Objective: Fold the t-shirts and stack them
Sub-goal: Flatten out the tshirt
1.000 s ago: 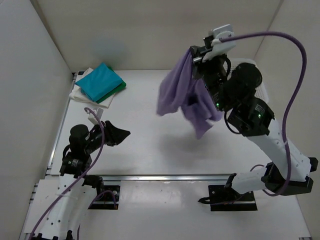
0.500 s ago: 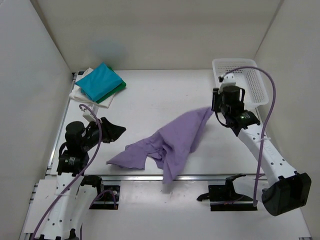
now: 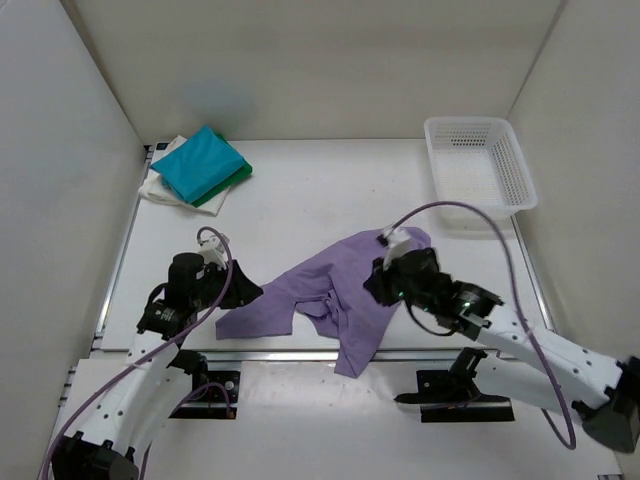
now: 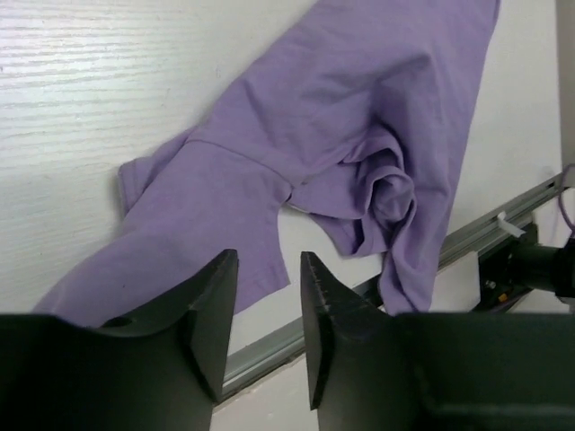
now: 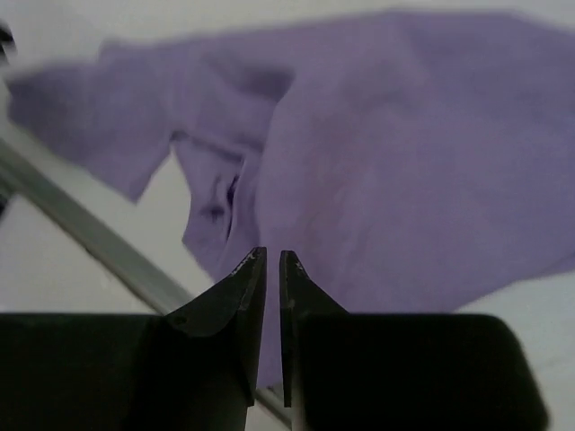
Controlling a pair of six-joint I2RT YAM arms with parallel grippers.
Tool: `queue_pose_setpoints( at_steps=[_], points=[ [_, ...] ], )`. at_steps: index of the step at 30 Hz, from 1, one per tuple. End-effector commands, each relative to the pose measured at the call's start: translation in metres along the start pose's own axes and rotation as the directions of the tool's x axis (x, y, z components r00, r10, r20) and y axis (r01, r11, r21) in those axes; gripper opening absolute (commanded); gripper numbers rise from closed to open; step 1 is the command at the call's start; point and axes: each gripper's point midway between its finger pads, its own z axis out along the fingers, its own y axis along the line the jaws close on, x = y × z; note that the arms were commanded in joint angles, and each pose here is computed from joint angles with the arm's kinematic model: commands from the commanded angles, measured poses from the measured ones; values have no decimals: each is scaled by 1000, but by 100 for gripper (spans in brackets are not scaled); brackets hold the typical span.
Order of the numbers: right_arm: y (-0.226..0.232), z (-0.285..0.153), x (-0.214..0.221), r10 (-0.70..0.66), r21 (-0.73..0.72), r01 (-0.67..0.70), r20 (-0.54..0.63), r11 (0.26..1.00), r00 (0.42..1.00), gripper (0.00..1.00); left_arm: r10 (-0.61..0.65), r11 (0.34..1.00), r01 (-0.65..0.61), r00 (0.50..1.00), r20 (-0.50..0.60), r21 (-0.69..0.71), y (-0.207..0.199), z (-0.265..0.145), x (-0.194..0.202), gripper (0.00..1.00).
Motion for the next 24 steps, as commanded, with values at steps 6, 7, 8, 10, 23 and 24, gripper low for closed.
queue_pose_setpoints(
  at_steps=[6, 7, 8, 10, 23, 24],
  points=[
    [108, 46, 73, -183, -221, 143, -175, 965, 967, 17, -48, 984, 11, 978, 205, 178, -57, -45, -95, 49],
    [120, 55, 72, -230, -226, 191, -163, 955, 959, 20, -50, 974, -5, 970, 237, 226, -77, -54, -110, 49],
    [129, 63, 80, -280, -232, 238, -168, 943, 945, 20, -48, 968, -22, 962, 270, 249, -87, -60, -121, 49],
    [143, 78, 78, -307, -241, 263, -163, 934, 938, 28, -72, 947, -33, 948, 311, 319, -113, -75, -141, 49],
    [223, 160, 95, -456, -336, 408, -73, 849, 887, 51, -134, 839, -103, 912, 387, 534, -172, -131, -180, 49],
    [226, 163, 95, -454, -344, 406, -69, 847, 888, 51, -141, 843, -93, 912, 384, 529, -168, -129, -179, 49]
  ],
)
